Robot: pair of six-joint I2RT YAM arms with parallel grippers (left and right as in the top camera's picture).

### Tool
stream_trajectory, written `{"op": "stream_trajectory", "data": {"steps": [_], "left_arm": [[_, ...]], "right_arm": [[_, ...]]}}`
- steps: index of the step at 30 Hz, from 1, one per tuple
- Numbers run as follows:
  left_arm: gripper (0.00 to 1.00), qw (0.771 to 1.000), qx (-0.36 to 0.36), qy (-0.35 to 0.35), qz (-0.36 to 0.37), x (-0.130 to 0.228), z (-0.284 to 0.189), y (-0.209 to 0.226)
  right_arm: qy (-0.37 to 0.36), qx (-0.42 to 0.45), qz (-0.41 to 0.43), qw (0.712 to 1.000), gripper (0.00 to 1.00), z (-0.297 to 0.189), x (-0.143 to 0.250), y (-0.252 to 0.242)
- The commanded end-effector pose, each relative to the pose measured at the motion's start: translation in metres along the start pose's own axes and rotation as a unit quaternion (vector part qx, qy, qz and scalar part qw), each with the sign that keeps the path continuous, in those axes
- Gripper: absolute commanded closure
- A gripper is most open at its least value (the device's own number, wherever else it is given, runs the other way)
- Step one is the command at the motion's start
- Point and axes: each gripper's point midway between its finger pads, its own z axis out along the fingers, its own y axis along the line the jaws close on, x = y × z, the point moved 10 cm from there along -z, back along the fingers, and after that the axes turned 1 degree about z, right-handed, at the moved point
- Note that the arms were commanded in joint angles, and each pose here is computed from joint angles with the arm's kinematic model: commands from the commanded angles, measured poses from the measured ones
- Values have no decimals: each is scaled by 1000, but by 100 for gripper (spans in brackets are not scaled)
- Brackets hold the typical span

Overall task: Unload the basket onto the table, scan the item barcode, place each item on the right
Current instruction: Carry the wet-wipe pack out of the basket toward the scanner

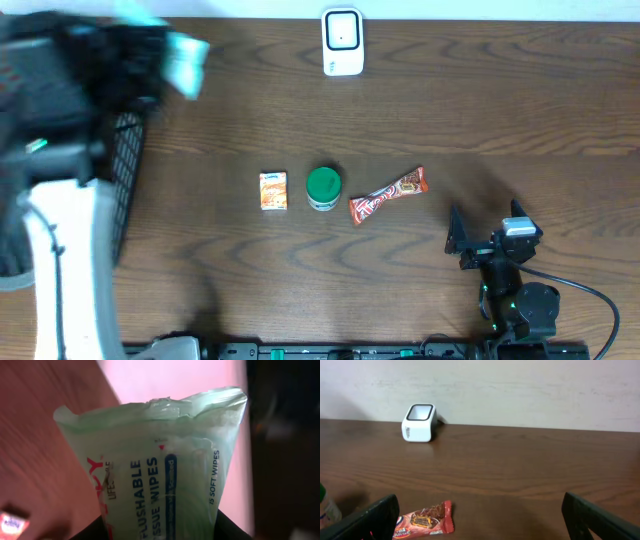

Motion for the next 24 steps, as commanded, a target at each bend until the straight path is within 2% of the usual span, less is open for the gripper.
{"op": "stream_trajectory", "data": {"steps": [1,5,10,17,24], "left_arm": [[55,993,-10,44,113,31,31,-9],[55,975,-25,116,189,73,73,-8],[55,949,-49,192,246,127,116,1],[54,924,-143,176,307,183,174,30],[54,900,-146,213,352,233,222,57]], "right_arm": [[0,3,0,1000,1,0,1,-1],[0,3,0,1000,1,0,1,-1],[-1,3,0,1000,1,0,1,-1],[0,3,0,1000,1,0,1,-1],[0,3,0,1000,1,0,1,-1]]}}
